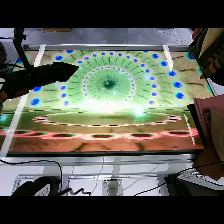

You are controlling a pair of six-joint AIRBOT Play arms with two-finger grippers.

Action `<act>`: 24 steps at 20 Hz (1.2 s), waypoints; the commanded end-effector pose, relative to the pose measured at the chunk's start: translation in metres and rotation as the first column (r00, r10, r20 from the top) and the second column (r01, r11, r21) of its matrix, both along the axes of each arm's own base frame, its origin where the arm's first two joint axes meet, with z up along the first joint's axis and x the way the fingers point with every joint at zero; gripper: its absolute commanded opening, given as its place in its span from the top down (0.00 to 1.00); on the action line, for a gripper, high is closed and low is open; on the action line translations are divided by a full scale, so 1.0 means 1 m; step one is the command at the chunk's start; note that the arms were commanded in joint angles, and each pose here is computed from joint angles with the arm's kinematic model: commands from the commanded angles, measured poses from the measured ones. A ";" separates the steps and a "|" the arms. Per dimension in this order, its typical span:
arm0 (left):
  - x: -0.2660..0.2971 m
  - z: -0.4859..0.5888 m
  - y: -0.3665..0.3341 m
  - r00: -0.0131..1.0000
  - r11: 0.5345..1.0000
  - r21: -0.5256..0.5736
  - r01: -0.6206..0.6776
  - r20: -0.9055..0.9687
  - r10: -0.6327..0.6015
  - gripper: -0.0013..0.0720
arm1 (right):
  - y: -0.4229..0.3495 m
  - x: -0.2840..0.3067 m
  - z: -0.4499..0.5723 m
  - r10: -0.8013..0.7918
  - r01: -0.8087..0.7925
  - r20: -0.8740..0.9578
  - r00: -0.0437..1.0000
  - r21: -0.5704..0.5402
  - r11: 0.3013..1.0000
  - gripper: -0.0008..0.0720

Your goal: Fold the clothes and pants, and hang the long-sleeved shirts on hangers.

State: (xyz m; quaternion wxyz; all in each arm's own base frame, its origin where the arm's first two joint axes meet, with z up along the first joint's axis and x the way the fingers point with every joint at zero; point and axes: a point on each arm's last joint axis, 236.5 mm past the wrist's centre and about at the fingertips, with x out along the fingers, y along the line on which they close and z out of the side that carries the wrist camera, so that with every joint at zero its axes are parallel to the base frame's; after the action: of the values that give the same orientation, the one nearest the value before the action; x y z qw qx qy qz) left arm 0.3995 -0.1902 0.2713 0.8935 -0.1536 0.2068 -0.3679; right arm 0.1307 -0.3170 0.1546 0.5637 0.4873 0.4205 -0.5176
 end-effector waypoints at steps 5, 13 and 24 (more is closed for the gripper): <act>0.011 -0.040 0.050 0.992 0.942 0.313 -0.123 0.025 0.121 0.96 | 0.010 0.111 0.036 0.328 -0.299 0.404 0.854 -0.136 0.945 0.92; -0.001 -0.022 0.179 0.866 0.713 0.511 -0.480 0.143 0.479 0.96 | 0.241 0.247 0.041 0.835 -0.878 0.427 0.348 -0.164 0.450 0.94; -0.002 -0.020 0.179 0.865 0.713 0.510 -0.482 0.147 0.479 0.96 | 0.349 0.275 0.021 0.982 -0.949 -0.172 0.080 -0.315 0.022 0.94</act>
State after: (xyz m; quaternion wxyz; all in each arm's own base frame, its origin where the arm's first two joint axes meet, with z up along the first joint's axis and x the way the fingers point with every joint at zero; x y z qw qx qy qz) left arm 0.3975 -0.0128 0.2509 0.9650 0.0502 0.2516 -0.0545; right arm 0.3975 0.0319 0.1694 0.8443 0.0103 0.5358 -0.0051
